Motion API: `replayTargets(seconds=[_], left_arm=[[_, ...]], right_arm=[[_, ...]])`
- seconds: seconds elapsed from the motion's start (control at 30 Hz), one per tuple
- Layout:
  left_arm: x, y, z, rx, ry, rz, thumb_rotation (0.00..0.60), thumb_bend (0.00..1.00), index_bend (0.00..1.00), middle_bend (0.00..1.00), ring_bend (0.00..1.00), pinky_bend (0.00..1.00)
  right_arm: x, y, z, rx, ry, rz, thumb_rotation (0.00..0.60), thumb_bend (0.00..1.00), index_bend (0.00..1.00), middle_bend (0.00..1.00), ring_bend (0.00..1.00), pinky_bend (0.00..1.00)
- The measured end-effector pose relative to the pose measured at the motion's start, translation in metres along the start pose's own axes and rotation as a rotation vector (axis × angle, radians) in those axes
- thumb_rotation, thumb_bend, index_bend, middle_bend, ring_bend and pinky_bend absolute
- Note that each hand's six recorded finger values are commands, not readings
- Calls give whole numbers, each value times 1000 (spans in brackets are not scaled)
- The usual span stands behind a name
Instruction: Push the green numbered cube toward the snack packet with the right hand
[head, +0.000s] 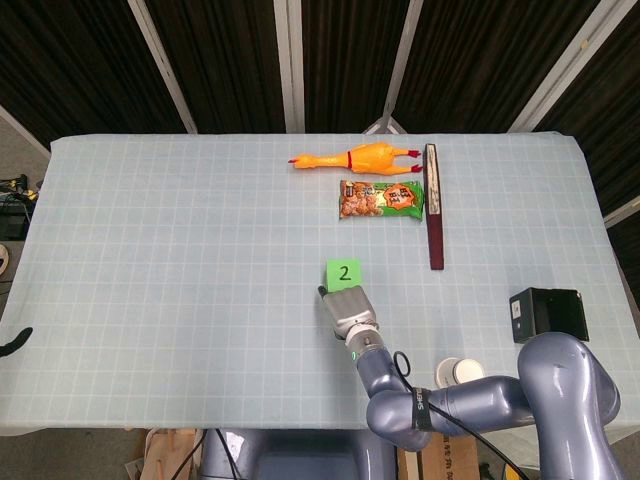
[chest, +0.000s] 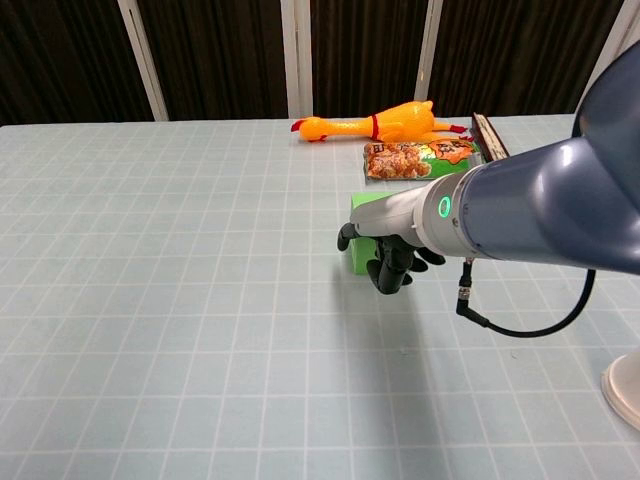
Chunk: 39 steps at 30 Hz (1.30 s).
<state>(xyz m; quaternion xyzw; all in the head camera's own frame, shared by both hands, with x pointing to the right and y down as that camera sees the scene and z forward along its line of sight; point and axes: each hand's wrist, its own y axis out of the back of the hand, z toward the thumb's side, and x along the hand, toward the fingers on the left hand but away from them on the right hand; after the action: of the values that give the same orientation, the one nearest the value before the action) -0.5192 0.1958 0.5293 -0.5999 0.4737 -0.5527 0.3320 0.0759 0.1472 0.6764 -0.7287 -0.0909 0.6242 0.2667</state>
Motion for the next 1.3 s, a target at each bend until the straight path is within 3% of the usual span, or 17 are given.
replayTargets(seconds=[1.3], left_arm=[[-2,-2,3,12,-4,2,600,268,0,0,0,139]], right_arm=[[24,-2,-26,36,-1,51,600,792,116,832,808,795]])
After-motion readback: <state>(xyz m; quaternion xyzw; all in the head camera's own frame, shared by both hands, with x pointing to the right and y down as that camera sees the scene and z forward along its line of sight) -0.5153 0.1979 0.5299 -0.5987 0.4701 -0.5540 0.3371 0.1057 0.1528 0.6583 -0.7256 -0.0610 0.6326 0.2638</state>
